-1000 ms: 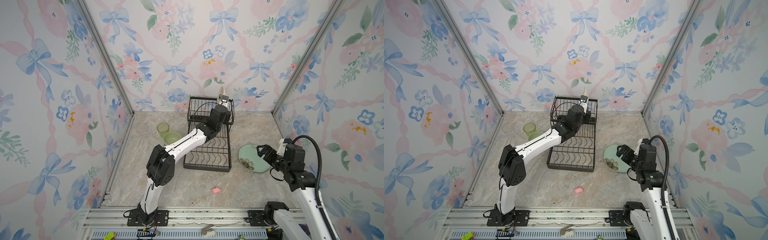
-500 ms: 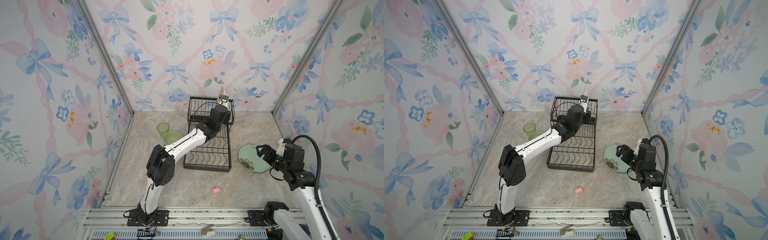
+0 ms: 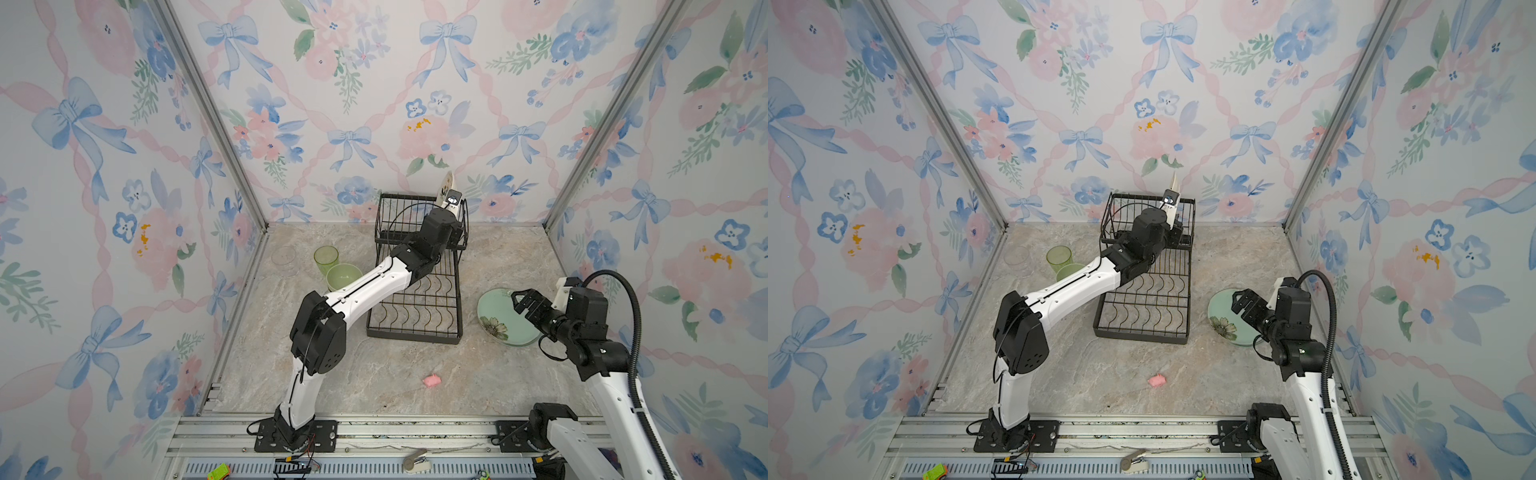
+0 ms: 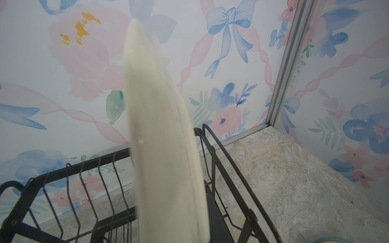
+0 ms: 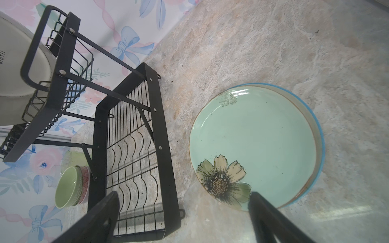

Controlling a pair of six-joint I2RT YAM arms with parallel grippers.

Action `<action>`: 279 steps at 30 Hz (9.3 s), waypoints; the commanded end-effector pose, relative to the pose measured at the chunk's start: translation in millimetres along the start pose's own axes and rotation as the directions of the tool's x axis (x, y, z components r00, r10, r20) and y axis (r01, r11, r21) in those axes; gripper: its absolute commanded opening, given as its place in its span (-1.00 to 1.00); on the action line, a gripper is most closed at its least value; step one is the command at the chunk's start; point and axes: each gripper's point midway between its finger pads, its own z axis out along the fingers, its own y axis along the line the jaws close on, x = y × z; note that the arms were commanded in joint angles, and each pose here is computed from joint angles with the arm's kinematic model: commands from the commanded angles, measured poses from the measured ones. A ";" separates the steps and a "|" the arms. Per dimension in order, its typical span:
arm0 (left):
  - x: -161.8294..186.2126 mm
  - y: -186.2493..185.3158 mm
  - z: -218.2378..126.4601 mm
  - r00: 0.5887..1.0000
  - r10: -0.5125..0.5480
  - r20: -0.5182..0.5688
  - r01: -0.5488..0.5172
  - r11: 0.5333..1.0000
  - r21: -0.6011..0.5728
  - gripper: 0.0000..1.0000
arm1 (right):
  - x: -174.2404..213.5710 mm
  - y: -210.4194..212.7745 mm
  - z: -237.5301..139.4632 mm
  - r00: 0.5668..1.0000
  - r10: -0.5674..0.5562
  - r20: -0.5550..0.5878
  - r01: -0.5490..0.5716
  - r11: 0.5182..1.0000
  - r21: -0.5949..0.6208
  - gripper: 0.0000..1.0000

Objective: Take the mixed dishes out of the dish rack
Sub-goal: 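Close the left gripper on the rim of the cream painted plate, then lift the cream plate out of the upper rack with the left gripper, then pull the cream plate toward the robot while the right gripper reaches to it, then close the right gripper on the cream plate rim and open the left gripper, then carry the cream plate over the green plate stack with the right gripper, then lower the cream plate onto the stack and open the right gripper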

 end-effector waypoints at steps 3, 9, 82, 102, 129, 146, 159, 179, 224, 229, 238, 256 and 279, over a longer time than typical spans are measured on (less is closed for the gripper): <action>-88.9 30.0 -40.7 0.975 -0.023 0.219 0.036 0.998 -0.055 -1.00 | -6.5 11.7 -11.0 1.000 -0.005 0.018 0.005 1.000 -0.030 0.94; -98.3 30.4 -48.7 0.970 -0.005 0.244 0.021 0.998 -0.064 -1.00 | -5.0 10.6 -10.8 1.000 -0.004 0.014 0.004 1.000 -0.027 0.94; -9.8 71.9 -290.5 0.934 0.054 0.352 -0.061 0.998 0.011 -1.00 | -7.3 118.4 -23.7 0.996 -0.082 -0.040 0.067 0.956 -0.285 0.94; 95.3 -6.5 -263.4 0.951 0.280 0.130 -0.303 0.926 0.223 -1.00 | 22.5 169.4 -19.7 0.986 -0.116 -0.119 0.066 0.931 -0.358 0.94; 120.2 -44.3 -221.2 0.897 0.435 0.080 -0.442 0.879 0.176 -1.00 | 53.2 185.7 -6.1 0.965 -0.069 -0.253 -0.035 0.922 -0.385 0.94; 115.4 -61.7 -215.7 0.862 0.492 0.124 -0.506 0.853 0.128 -1.00 | 76.6 191.2 16.9 0.940 -0.068 -0.335 -0.068 0.923 -0.379 0.93; 116.2 -61.2 -213.3 0.853 0.506 0.128 -0.519 0.848 0.104 -1.00 | 96.5 197.5 23.4 0.906 -0.097 -0.411 -0.082 0.914 -0.397 0.53; 129.1 -55.8 -205.8 0.829 0.549 0.102 -0.555 0.831 0.043 -1.00 | 94.1 205.7 25.6 0.904 -0.097 -0.416 -0.092 0.907 -0.411 -0.67; 117.2 -11.9 -250.1 0.928 0.313 0.201 -0.326 0.945 0.034 0.96 | 70.3 154.3 40.5 0.939 -0.003 -0.343 -0.099 0.955 -0.280 -1.00; 116.9 -6.4 -255.1 0.936 0.281 0.210 -0.296 0.954 0.040 0.96 | 60.1 137.3 35.5 0.953 0.015 -0.302 -0.091 0.966 -0.241 -1.00; 114.4 4.3 -265.5 0.951 0.200 0.234 -0.220 0.974 0.061 0.96 | 34.6 92.5 25.1 0.972 0.080 -0.219 -0.114 0.983 -0.146 -1.00; 116.7 23.3 -265.6 0.964 0.132 0.232 -0.146 0.988 0.043 0.96 | -0.2 -32.6 16.3 0.961 0.270 -0.061 -0.260 0.956 0.134 -1.00; 121.1 27.5 -261.8 0.968 0.125 0.218 -0.135 0.991 0.028 0.96 | 15.0 -94.2 66.6 0.907 0.418 -0.051 -0.409 0.904 0.127 -0.82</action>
